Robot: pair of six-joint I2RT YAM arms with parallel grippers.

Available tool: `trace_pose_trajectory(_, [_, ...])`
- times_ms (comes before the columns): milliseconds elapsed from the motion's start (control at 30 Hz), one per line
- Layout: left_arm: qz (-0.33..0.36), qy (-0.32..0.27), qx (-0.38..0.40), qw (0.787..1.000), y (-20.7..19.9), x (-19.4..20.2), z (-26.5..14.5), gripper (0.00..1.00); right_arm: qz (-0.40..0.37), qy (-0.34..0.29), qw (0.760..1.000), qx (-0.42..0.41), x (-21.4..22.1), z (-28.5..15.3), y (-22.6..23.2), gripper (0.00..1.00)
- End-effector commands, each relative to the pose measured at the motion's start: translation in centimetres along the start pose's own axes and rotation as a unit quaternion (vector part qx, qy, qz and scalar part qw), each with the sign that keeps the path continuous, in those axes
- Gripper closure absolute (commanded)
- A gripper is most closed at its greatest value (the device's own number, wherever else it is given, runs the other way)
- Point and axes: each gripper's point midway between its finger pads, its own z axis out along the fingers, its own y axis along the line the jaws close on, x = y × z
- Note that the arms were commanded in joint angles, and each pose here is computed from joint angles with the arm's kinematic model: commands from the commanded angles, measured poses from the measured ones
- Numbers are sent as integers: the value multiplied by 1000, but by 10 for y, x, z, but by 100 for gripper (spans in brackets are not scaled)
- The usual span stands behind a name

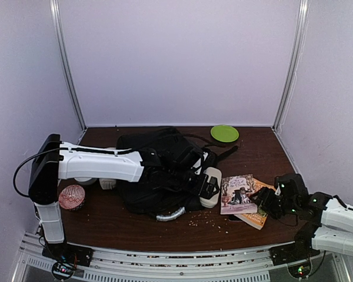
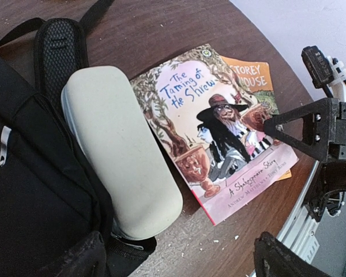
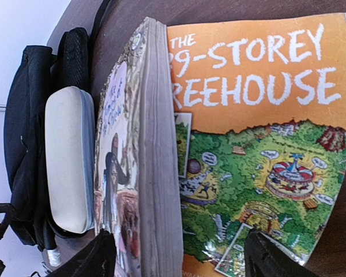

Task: Pack the student bag
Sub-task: Pick up the book from the center of the board.

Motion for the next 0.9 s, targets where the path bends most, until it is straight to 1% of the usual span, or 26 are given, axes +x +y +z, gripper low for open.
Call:
trace_pose_trajectory(0, [-5, -18, 11, 1000, -5, -13, -1, 9, 29, 39, 999, -22, 16, 9, 4, 23])
trace_pose_trajectory(133, [-4, -18, 10, 1000, -5, -13, -2, 9, 38, 52, 998, -23, 21, 14, 3, 27])
trace_pose_trajectory(300, [-4, -20, 7, 1000, -3, -13, -2, 9, 46, 70, 996, -31, 29, 21, 4, 35])
trace_pose_trajectory(367, [-4, -20, 6, 1000, -3, -13, -2, 9, 44, 78, 996, -26, 31, 23, 2, 39])
trace_pose_trajectory(400, [-4, -20, 6, 1000, -2, -12, -2, 9, 43, 81, 995, -26, 32, 24, 2, 43])
trace_pose_trajectory(467, [-3, -19, 4, 1000, -1, -11, -2, 9, 45, 90, 995, -25, 37, 26, 1, 55])
trace_pose_trajectory(500, [-4, -18, 3, 1000, 0, -10, -2, 9, 48, 94, 994, -25, 38, 27, 0, 64])
trace_pose_trajectory(533, [-4, -18, 2, 1000, 0, -9, -2, 9, 50, 93, 994, -27, 38, 27, 1, 75])
trace_pose_trajectory(567, [-4, -19, 2, 1000, 0, -10, -3, 9, 50, 91, 994, -30, 37, 27, 2, 82])
trace_pose_trajectory(633, [-4, -15, -5, 1000, 2, -9, -6, 9, 48, 70, 996, -39, 27, 21, 10, 94])
trace_pose_trajectory(700, [-1, -17, -8, 1000, 0, -15, -15, 10, 38, 32, 997, -56, 9, 5, 25, 100])
trace_pose_trajectory(800, [-2, -46, -14, 999, 0, -28, -36, 10, 13, -29, 997, -75, -21, -28, 48, 100])
trace_pose_trajectory(867, [-1, -69, -21, 997, 0, -39, -54, 10, -11, -52, 996, -70, -35, -51, 57, 100])
